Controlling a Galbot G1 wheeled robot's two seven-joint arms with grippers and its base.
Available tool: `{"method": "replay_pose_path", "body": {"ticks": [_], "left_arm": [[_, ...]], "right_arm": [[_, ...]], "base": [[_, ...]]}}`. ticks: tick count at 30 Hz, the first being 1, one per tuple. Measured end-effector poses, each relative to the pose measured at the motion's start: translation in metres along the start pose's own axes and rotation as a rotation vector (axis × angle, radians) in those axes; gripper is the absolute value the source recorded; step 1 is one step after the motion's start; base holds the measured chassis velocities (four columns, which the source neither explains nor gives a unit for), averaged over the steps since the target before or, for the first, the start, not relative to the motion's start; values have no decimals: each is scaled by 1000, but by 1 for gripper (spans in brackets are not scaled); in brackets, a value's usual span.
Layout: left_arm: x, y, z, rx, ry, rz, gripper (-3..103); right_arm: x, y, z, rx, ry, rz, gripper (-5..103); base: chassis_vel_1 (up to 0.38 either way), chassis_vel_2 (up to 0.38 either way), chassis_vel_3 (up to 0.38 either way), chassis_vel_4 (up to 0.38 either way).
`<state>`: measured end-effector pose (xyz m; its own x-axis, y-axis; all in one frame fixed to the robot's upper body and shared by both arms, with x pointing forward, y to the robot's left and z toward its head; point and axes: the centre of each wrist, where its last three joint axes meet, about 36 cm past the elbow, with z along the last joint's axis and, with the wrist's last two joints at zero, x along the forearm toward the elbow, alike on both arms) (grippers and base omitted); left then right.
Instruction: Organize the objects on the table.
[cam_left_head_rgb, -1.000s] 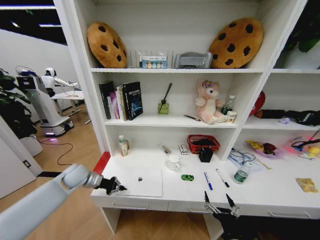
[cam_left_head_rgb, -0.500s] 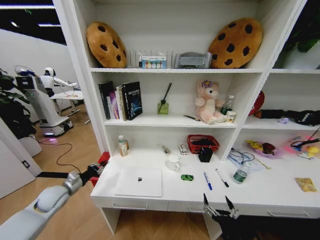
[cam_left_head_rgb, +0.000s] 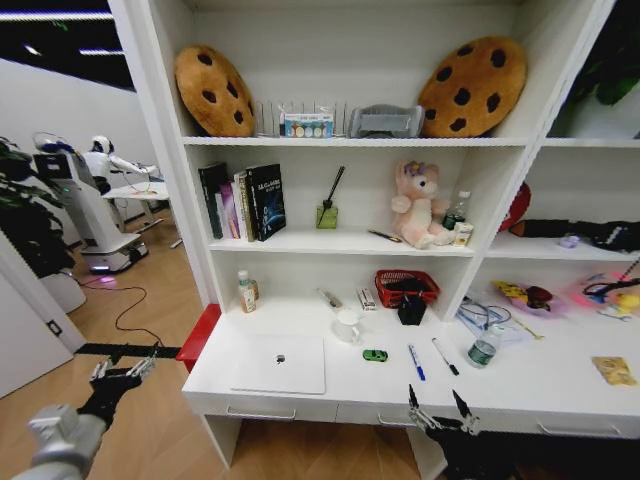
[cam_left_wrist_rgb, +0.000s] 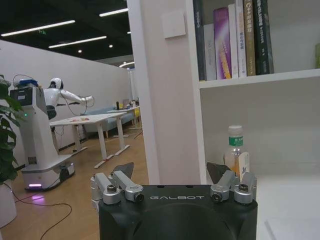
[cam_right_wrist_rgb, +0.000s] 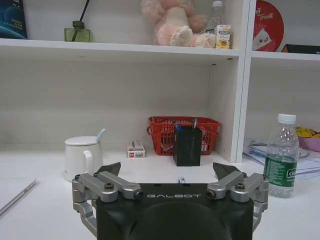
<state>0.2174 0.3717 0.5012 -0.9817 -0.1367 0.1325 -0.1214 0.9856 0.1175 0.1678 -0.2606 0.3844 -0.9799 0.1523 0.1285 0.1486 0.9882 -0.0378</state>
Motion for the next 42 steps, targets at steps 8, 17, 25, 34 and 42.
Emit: {"method": "replay_pose_path", "body": {"ticks": [8, 17, 25, 34, 42], "left_arm": [[19, -37, -22, 38, -46, 37, 100], [18, -42, -19, 30, -39, 47, 100], [17, -42, -19, 30, -38, 49, 100], [17, -42, -18, 29, -38, 51, 100], [17, -42, -18, 29, -38, 52, 100]], "right_arm": [[2, 0, -5, -6, -11, -4, 100], [4, -8, 1, -1, -18, -18, 100], [-29, -28, 5, -47, -14, -64, 100], [-108, -122, 3, 26, 11, -449, 100], [-196, -190, -8, 167, 31, -697, 100]], "base": [[0, 0, 0, 0], [0, 0, 0, 0], [0, 0, 0, 0], [0, 0, 0, 0], [0, 0, 0, 0]]}}
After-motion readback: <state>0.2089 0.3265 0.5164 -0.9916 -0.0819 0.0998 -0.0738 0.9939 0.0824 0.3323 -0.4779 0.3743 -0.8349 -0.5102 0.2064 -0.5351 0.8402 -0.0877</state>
